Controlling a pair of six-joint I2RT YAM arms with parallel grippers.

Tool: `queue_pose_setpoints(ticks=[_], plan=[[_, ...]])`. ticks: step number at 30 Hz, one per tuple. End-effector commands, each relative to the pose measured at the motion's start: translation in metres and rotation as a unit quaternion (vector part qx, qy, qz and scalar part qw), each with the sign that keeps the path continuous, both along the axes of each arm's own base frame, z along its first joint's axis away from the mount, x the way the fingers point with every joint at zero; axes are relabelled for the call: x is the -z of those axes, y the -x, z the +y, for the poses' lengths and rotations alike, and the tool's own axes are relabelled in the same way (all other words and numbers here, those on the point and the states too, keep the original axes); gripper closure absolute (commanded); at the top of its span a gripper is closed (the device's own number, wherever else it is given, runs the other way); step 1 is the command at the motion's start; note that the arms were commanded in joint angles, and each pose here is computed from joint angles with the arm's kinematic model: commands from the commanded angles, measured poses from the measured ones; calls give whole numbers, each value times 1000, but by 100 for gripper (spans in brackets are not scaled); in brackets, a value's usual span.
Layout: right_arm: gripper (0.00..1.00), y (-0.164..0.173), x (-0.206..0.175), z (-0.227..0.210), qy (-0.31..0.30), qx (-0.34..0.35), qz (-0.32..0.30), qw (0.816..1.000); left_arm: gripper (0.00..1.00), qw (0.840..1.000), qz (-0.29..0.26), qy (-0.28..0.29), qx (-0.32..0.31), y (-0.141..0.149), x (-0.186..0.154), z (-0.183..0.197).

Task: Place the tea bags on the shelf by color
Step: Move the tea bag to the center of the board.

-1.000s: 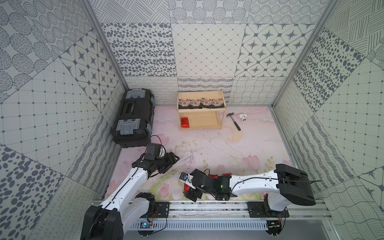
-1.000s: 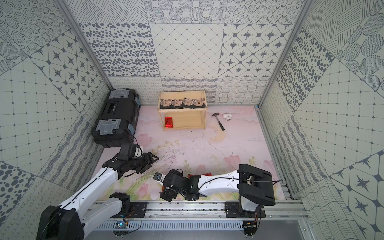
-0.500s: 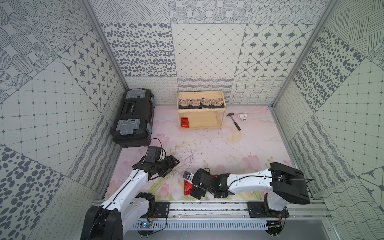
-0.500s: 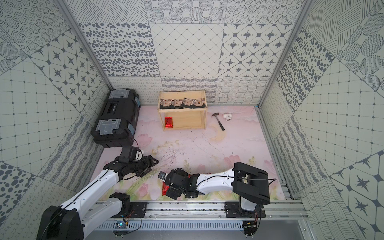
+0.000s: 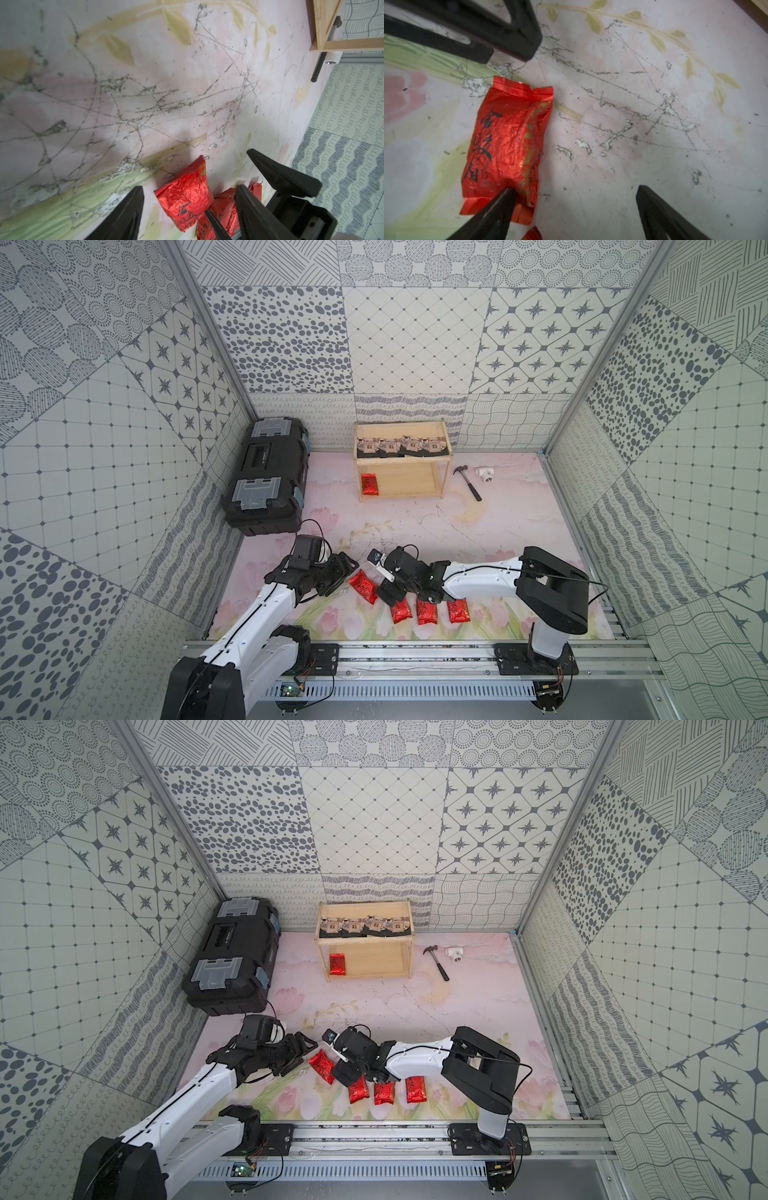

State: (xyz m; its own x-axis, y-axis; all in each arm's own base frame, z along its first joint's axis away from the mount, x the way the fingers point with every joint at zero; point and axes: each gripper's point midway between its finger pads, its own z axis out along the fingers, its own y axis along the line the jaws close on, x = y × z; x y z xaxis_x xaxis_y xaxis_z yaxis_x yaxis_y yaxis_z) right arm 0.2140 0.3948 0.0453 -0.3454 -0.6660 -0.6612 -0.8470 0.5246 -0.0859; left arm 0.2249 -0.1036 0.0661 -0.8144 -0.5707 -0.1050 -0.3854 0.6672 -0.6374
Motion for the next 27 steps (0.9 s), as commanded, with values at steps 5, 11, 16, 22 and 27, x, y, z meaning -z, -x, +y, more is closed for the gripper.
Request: queue_pose_setpoints(ticks=[5, 11, 16, 22, 27], plan=[[10, -6, -50, 23, -124, -12, 14, 992, 28, 997, -73, -23, -11, -23, -2, 8], [31, 14, -62, 49, -206, -33, 38, 977, 29, 992, -125, -13, -18, -24, -7, 13], [39, 19, -46, 51, -213, -33, 53, 975, 29, 992, -126, -1, -23, -5, -7, 14], [42, 34, -31, 46, -170, -57, 47, 983, 29, 993, -111, 2, -37, 7, -10, 17], [18, 37, -14, 30, -74, -58, -41, 995, 29, 995, -89, -1, -48, 2, -2, 18]])
